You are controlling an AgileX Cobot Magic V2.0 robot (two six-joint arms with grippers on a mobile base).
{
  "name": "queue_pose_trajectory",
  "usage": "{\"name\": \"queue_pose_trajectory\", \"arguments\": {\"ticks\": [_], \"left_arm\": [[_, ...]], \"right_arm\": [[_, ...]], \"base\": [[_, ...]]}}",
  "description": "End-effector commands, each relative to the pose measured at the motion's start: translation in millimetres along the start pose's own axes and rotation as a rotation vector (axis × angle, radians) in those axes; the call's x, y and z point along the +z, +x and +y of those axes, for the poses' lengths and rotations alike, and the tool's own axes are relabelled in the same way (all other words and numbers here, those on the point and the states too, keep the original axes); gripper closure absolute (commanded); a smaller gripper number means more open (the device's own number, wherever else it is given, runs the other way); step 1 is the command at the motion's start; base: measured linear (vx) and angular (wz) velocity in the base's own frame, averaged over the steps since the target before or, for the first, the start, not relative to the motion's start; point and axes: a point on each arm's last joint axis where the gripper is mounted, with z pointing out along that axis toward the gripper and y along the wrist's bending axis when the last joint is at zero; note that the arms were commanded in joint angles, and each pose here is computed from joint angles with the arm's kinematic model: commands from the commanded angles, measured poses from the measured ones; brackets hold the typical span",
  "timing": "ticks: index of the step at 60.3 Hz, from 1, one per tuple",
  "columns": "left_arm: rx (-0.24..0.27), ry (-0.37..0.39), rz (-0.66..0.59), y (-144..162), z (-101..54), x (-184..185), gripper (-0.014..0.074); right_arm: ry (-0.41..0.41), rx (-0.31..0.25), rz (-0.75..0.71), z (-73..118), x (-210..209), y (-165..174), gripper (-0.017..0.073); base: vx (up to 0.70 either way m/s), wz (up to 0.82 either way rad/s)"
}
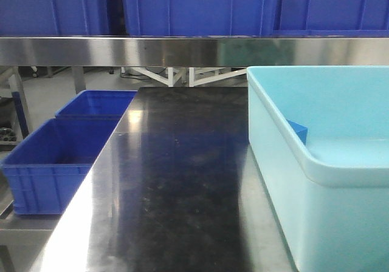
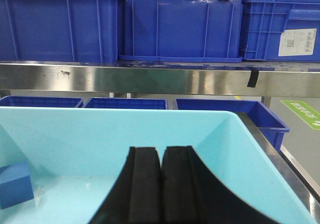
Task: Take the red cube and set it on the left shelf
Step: 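Move the open right gripper down over the red cube in the light-blue bin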
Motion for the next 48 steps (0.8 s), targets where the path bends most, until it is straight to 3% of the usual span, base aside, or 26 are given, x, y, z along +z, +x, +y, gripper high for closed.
{"name": "queue_pose_trajectory", "arguments": {"ticks": [1, 48], "left_arm": [[-0.004, -0.008, -0.061, -0.3, 0.1, 1.0, 0.0488], [-0.004, -0.008, -0.061, -0.3, 0.1, 1.0, 0.0488]], "right_arm": [[-0.01, -0.01, -0.13, 1.0, -2.7, -17.6, 0.051], [-0.013, -0.01, -0.163, 1.3, -2.9, -20.7, 0.051]], "base": [[0.0, 0.0], [0.0, 0.0]]}}
